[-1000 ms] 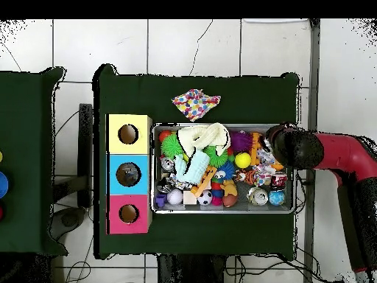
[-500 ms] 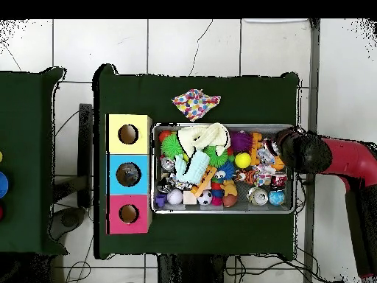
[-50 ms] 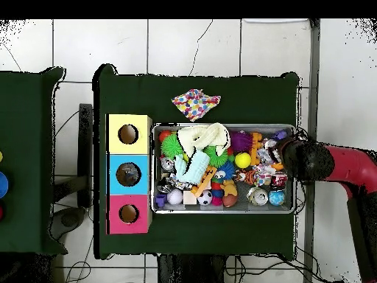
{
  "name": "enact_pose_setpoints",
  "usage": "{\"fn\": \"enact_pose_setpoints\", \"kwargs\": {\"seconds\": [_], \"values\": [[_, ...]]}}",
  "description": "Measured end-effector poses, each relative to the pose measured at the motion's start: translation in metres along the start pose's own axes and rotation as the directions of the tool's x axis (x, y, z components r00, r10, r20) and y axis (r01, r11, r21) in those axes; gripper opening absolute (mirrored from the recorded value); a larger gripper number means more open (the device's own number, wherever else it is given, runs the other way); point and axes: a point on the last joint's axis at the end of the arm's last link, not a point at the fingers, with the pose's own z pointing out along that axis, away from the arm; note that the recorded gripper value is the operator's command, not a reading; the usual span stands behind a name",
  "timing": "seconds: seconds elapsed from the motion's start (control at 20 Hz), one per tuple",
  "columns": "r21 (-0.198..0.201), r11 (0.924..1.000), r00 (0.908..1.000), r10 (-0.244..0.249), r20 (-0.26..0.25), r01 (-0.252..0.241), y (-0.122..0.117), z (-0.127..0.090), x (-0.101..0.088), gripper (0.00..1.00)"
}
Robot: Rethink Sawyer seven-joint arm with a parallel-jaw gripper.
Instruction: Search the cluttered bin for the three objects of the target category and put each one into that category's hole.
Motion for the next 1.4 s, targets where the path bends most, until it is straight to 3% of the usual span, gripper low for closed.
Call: {"fn": "enact_pose_setpoints", "kwargs": {"seconds": [0.6, 1.4], "values": [[-0.063, 0.9969, 0.9986, -0.049, -0.023, 0.047, 0.042, 0.000, 0.009, 1.00], [-0.088, 0.9951, 0.9985, -0.048, -0.025, 0.046, 0.052, 0.009, 0.018, 1.00]]}}
